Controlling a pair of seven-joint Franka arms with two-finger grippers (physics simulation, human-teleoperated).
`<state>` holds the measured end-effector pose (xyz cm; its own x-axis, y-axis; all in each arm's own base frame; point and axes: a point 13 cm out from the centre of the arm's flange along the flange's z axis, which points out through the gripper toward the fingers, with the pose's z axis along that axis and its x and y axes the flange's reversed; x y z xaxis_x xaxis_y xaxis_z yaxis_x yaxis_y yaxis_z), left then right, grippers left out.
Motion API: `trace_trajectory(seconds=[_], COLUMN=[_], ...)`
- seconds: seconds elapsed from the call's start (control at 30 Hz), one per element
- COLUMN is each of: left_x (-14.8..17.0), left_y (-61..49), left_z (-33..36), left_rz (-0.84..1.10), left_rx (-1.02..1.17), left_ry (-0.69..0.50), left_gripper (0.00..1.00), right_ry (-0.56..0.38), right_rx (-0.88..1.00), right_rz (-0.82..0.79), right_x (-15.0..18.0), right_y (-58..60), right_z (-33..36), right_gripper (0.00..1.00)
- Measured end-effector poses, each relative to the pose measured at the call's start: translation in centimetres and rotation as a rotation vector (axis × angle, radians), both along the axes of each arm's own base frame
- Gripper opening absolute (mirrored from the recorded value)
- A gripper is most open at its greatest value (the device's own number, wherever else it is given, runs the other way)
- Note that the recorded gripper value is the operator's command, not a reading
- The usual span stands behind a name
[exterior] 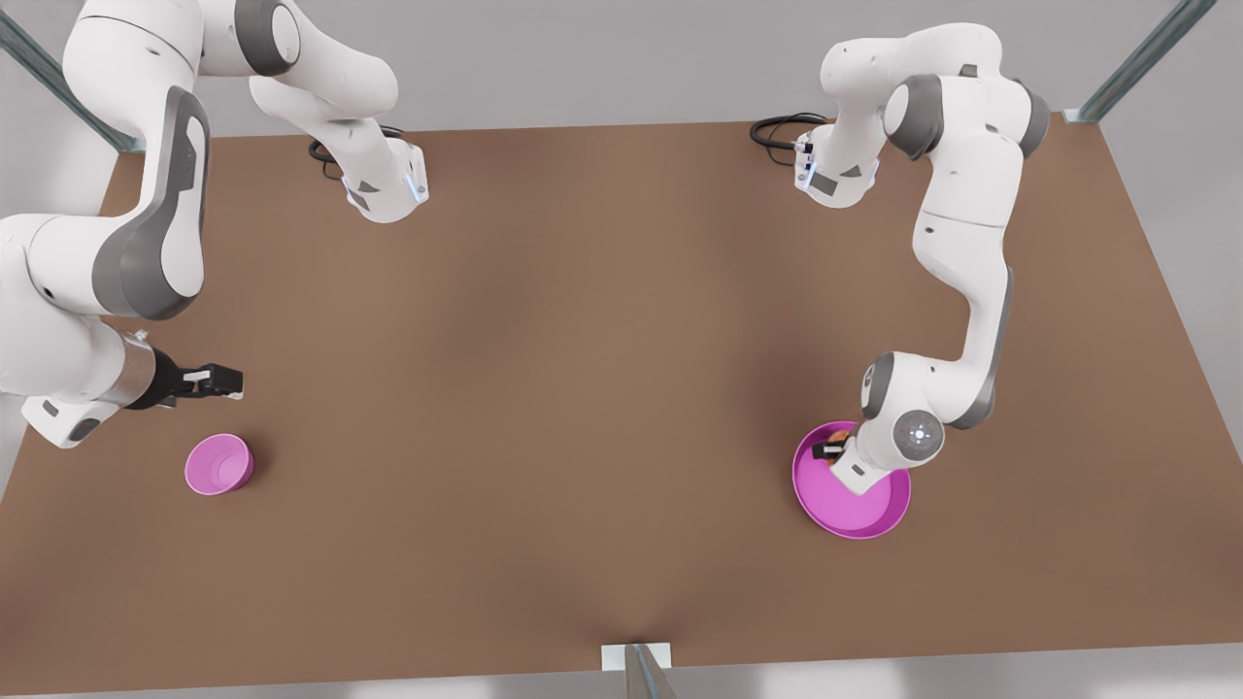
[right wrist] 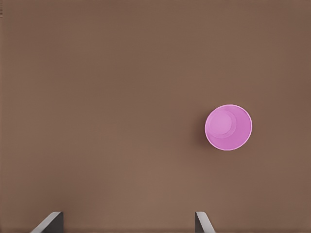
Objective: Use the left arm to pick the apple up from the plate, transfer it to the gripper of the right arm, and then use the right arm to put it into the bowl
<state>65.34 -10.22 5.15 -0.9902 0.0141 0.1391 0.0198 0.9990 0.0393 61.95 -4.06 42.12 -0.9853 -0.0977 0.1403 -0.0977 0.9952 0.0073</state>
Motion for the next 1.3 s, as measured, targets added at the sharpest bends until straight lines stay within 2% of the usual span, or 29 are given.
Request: trace_trajectory(seconds=[0.27,0.37,0.5,0.63,0.8,1.07,1.3], left_x=[3.7,4.8,3.0,1.7,0.8,-1.6,-1.3], left_y=[-3.3,-8.8,-18.7,-27.1,-34.6,-41.0,-42.3], left_z=[5.2,9.8,15.3,18.3,21.4,23.4,23.0], left_rz=[0.072,0.103,0.118,0.133,0.181,0.18,0.212], left_rx=[-0.082,-0.207,-0.436,-0.675,-0.949,-1.088,-1.186], left_ry=[-0.066,-0.061,0.034,0.149,0.289,0.353,0.384], left_gripper=[0.87,0.87,0.87,0.87,0.87,0.89,0.89], right_ry=[-0.001,-0.005,0.009,0.066,0.066,0.038,-0.034], right_rx=[0.001,0.007,0.08,0.263,0.498,0.776,0.874], right_rz=[-0.001,0.048,0.076,0.0,0.002,-0.005,0.007], right_x=[0.1,2.3,4.5,5.7,7.1,8.4,9.5], right_y=[0.0,3.2,6.9,8.3,17.0,30.2,35.8], right_z=[0.0,-2.1,-7.6,-14.4,-18.0,-22.5,-23.5], right_gripper=[1.0,1.0,1.0,1.0,1.0,1.0,1.0])
